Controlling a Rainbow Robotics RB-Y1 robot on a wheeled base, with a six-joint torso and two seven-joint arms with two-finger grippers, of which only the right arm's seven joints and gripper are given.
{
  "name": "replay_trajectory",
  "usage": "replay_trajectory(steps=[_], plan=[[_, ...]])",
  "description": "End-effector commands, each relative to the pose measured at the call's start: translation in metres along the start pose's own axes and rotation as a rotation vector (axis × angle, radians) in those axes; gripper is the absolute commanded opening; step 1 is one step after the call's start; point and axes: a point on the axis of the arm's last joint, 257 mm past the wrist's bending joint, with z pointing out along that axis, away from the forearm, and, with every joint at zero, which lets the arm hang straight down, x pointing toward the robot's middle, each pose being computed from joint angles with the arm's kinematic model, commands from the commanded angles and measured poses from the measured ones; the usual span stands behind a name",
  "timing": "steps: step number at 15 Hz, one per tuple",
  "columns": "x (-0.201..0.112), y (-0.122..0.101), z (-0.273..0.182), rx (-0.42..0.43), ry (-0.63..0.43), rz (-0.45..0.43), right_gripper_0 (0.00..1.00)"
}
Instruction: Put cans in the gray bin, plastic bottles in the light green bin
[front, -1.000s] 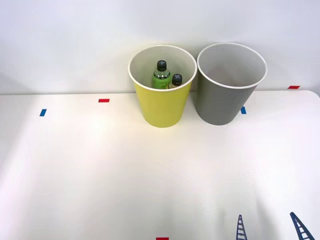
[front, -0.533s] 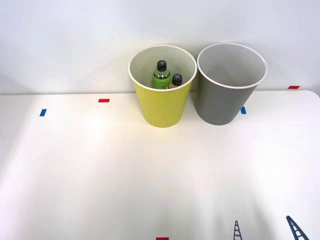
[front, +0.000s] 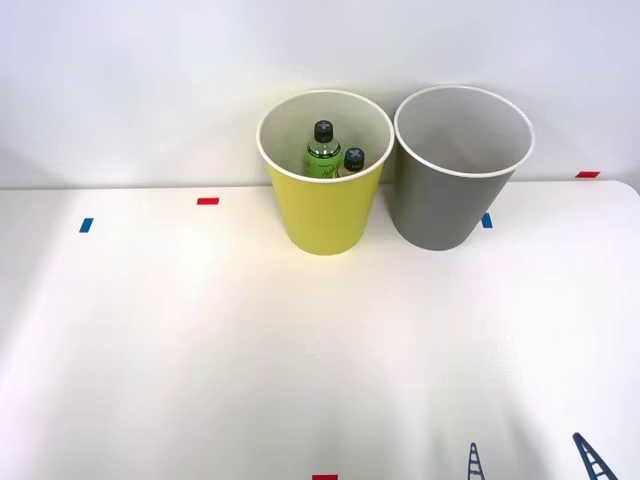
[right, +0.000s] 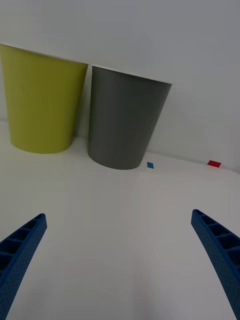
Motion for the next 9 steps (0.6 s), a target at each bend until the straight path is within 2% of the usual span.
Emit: replay_trajectory(steps=[1, 9], plan=[[-0.0001, 0.0000, 0.0001, 0.000, 0.000, 0.000, 1.00], [-0.0001, 0.0000, 0.0001, 0.000, 0.000, 0.000, 1.00]])
